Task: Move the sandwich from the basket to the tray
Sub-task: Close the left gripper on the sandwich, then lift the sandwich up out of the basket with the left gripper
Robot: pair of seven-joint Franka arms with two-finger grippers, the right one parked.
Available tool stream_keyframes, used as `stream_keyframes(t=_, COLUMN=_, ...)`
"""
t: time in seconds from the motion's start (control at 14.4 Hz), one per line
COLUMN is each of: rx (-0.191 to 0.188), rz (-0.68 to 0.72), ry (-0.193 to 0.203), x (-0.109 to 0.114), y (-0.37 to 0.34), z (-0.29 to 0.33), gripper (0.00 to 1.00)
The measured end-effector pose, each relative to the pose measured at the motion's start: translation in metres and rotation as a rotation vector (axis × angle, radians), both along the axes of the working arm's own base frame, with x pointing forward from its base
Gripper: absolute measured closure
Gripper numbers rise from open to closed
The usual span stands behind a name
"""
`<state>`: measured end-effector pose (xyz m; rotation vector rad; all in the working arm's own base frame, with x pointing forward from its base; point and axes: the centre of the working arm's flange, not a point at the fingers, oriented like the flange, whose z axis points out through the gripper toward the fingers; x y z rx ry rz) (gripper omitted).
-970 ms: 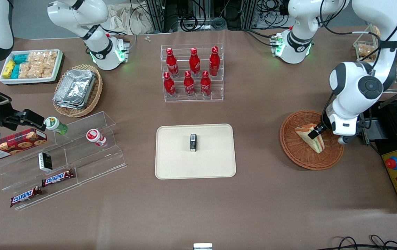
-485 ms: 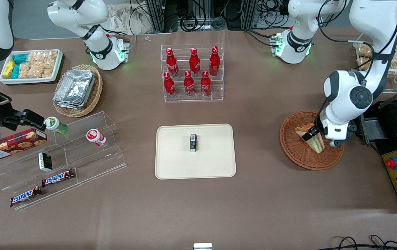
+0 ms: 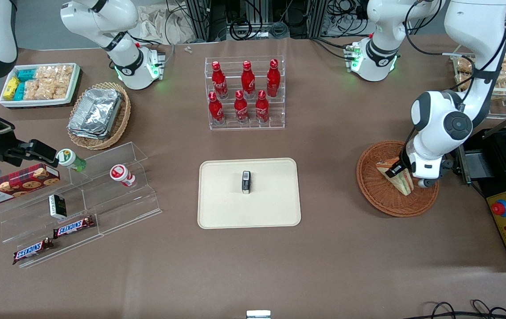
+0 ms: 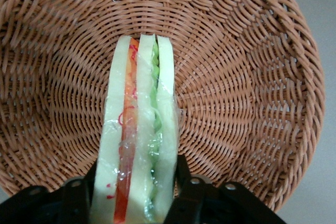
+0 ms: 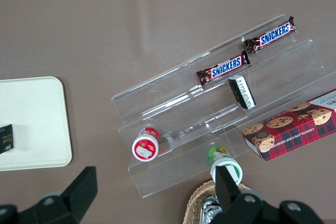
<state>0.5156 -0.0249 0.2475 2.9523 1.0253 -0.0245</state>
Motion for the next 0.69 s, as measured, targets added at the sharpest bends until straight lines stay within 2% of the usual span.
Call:
stream_keyframes(t=0.14, rx=0.0, rz=0.003, ry=-0.009, x=0.002, y=0.0, z=0.003, gripper=0.62)
stream_keyframes(t=0.28, rx=0.003, rz=0.003, ry=-0.025, x=0.008, y=0.0, z=0.014, gripper=0.68)
stream_keyframes(t=0.35, rx=0.009, rz=-0.001, ry=-0.019, x=0.011, y=0.001, z=0.026, gripper=0.69)
stream_keyframes(t=0.55, rx=0.034, rz=-0.109, ry=0.007, x=0.024, y=0.003, z=0.091, gripper=0.81)
stream_keyframes(t=0.69, rx=0.044, rz=-0.213, ry=0.021, x=0.033, y=0.004, z=0.154, gripper=0.81)
